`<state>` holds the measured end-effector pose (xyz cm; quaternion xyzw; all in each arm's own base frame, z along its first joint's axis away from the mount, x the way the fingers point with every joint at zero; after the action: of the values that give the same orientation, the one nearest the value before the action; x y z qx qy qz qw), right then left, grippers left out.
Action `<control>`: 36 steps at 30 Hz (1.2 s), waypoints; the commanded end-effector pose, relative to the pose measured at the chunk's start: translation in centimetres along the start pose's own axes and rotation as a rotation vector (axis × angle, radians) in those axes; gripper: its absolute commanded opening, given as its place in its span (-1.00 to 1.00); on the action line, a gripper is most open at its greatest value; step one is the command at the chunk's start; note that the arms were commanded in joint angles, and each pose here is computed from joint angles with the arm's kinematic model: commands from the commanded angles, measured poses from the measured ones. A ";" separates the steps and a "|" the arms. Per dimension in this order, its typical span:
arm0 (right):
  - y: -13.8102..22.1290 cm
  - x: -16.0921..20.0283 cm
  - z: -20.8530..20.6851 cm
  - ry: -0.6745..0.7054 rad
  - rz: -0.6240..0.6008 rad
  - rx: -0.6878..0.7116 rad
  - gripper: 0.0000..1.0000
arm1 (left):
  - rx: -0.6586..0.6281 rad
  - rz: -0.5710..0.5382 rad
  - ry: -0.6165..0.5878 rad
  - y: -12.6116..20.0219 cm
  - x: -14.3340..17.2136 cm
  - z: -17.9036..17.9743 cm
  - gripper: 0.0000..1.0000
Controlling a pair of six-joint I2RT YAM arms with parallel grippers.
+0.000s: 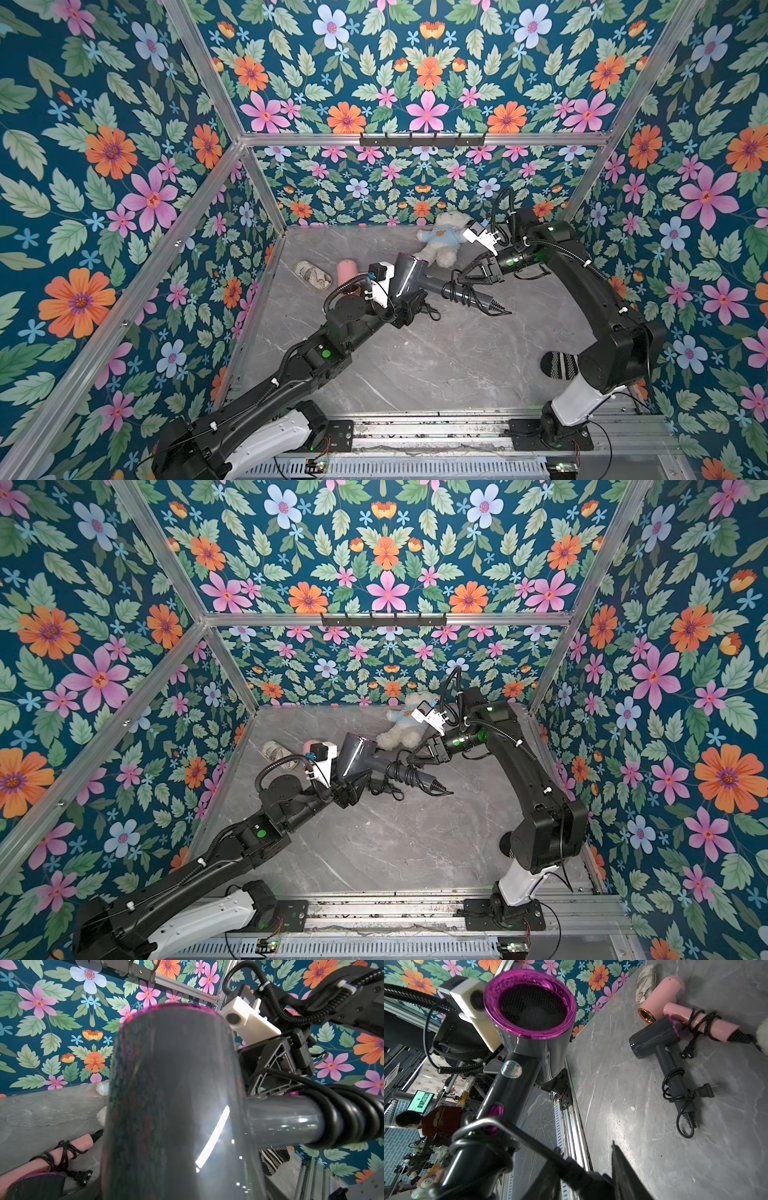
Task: Wrap the cord around the hair dryer
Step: Wrap the power cord around the hair dryer.
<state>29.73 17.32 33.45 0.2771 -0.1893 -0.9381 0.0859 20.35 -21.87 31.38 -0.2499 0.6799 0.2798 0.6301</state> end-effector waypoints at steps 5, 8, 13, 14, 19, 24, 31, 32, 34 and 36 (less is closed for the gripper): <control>0.4 -0.3 0.5 0.025 -0.084 -0.049 -0.53 | 0.008 -0.085 0.042 0.5 -2.1 -0.1 -1.00; 0.1 0.0 0.0 0.005 -0.100 -0.079 -0.76 | 0.012 -0.112 0.089 0.4 -2.1 -0.1 -1.00; -0.8 0.7 -1.3 -0.035 -0.133 -0.120 -0.88 | 0.089 -0.199 0.210 -0.5 -1.7 -0.8 -1.00; -0.9 0.9 -1.5 -0.045 -0.143 -0.123 -0.88 | 0.088 -0.214 0.232 -0.6 -1.6 -0.7 -1.00; -1.4 0.7 -2.8 -0.087 -0.263 -0.150 -1.00 | 0.079 -0.339 0.347 -0.6 -0.8 -0.5 -1.00; -2.3 0.3 -3.8 -0.100 -0.442 -0.089 -1.00 | 0.041 -0.466 0.452 0.1 0.0 -0.4 -1.00; -4.9 0.2 -3.5 -0.085 -0.637 0.061 -1.00 | 0.037 -0.526 0.508 -0.8 0.5 -2.2 -1.00; -5.1 0.3 -3.5 -0.085 -0.651 0.087 -1.00 | 0.037 -0.531 0.519 -0.8 0.7 -2.3 -1.00; -5.3 0.6 -3.5 -0.091 -0.696 0.187 -1.00 | 0.023 -0.552 0.569 -0.7 1.1 -2.1 -1.00; -5.4 0.9 -3.1 -0.087 -0.727 0.267 -1.00 | 0.011 -0.580 0.616 -0.3 1.4 -1.8 -1.00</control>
<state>28.83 22.36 29.36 0.3107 -0.1230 -0.9227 -0.1921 20.32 -25.01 24.72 -0.4222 0.7558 0.1565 0.4755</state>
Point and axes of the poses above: each gripper's point midway between its finger pads, its own y axis back along the fingers, its own z axis along the line the jaws close on, x = y × z, the point moved 6 cm from there along y, back along the fingers, and after that the axes turned 14 degrees about -y, right-handed, at the moved point
